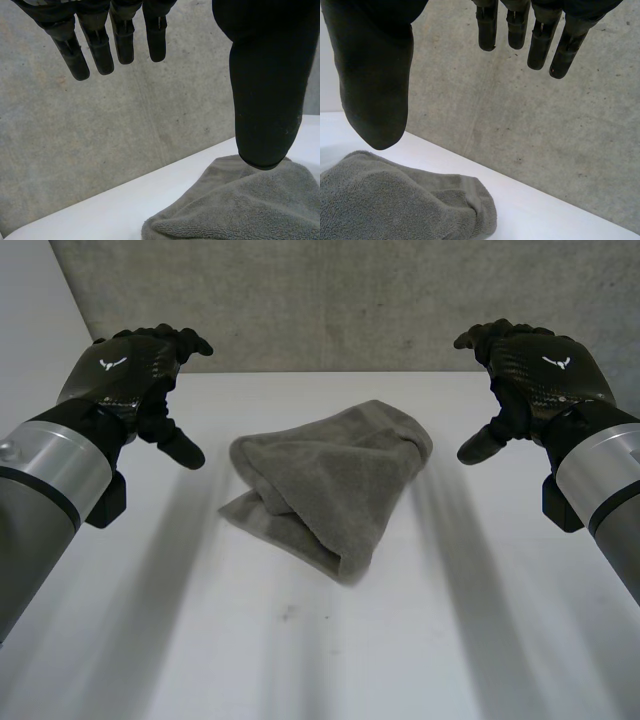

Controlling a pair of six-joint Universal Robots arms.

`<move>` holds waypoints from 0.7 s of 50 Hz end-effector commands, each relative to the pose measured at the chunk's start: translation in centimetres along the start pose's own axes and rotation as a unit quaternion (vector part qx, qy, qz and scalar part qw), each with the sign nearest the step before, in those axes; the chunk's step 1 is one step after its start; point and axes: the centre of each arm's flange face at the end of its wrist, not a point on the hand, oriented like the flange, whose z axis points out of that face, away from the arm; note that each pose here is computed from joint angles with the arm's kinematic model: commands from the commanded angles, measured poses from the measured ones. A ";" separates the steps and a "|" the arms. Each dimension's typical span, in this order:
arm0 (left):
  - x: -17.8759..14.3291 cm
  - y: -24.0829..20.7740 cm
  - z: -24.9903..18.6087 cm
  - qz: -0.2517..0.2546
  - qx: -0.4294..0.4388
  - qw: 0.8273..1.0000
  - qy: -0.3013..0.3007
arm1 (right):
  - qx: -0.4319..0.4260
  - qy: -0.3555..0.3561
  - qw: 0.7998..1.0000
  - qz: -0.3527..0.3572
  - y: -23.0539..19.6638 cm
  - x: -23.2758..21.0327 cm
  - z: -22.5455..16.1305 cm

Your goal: Fold the towel.

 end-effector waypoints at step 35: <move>-0.5 0.7 1.9 0.018 0.027 0.998 -0.056 | -0.038 -0.053 0.996 -0.062 0.7 0.8 2.6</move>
